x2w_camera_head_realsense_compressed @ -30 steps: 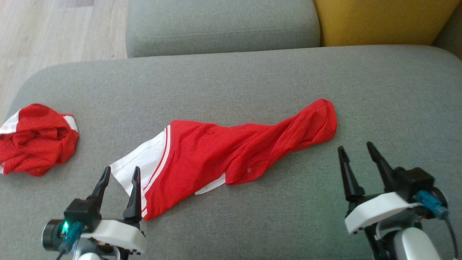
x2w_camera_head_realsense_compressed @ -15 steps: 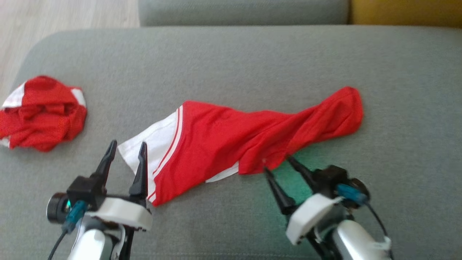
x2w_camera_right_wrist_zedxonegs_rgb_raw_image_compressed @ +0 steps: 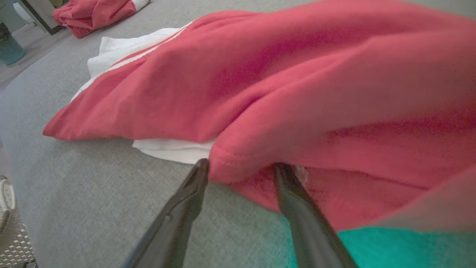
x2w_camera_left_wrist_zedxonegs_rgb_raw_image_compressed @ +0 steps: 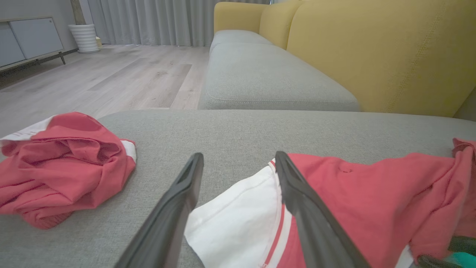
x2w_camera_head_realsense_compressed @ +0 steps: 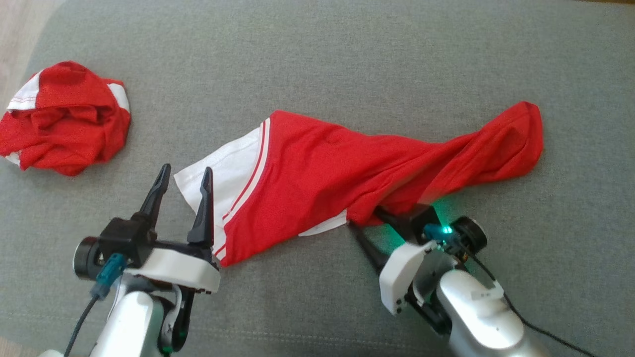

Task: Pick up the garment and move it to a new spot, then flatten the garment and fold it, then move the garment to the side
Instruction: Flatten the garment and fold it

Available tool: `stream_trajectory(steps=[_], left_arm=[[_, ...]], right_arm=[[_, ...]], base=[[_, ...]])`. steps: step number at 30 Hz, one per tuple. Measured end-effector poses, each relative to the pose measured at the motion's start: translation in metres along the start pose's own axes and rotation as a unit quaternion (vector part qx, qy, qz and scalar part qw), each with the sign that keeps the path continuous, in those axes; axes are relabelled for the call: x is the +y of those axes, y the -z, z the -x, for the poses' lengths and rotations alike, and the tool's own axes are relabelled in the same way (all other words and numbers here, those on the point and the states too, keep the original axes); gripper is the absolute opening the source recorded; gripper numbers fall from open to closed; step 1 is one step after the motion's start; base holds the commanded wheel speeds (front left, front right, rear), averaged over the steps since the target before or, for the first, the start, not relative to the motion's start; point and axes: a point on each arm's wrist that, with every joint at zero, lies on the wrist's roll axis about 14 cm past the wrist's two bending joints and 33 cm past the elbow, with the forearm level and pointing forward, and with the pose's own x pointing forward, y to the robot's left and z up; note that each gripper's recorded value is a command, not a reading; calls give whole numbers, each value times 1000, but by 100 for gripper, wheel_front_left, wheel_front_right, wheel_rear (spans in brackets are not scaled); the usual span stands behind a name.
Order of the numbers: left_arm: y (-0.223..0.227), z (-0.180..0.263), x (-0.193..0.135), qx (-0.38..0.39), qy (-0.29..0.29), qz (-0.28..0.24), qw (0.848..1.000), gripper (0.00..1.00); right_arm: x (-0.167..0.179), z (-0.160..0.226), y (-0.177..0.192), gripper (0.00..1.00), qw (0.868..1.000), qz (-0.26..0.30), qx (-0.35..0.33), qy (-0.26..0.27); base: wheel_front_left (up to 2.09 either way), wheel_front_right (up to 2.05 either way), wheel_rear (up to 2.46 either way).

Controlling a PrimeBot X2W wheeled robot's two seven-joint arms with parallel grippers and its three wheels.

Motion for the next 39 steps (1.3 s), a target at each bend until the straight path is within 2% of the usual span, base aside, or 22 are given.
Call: stream_trajectory(steps=[1,2,6,10,12,17,27,33,35,39], left_arm=[[1,-1,-1,1,1,0,1000,100],[2,-1,-2,2,4,1,1000,100],[2,-4,-5,1,9,2,1000,100],[-2,-7,-5,-6,10,4,1000,100],[-5,-10,-10,-11,17,1,1000,100],[-9,-12,-18,-17,27,3,999,100],[-8,-15,-28,-18,44,4,999,100],[-6,-16,-30,-15,49,3,999,100],[-5,-16,-30,-14,50,4,999,100],[-6,-14,-31,-16,51,1,999,100]], right_arm=[[-2,-2,-1,4,1000,5,2,1],[-4,-3,-3,0,1000,6,2,2],[-8,-2,-6,0,1000,1,-2,7],[-19,5,-26,0,999,-15,-39,26],[-37,17,-40,0,996,-26,-67,58],[-67,41,-48,0,989,-34,-83,117],[-152,113,-39,0,955,-66,-84,278],[-199,155,-32,0,922,-89,-92,365],[-204,160,-29,0,918,-94,-91,374],[-193,155,-9,0,924,-109,-60,361]], base=[[0,0,0],[0,0,0],[0,0,0],[0,0,0],[0,0,0],[0,0,0],[0,0,0],[0,0,0],[0,0,0],[0,0,0]])
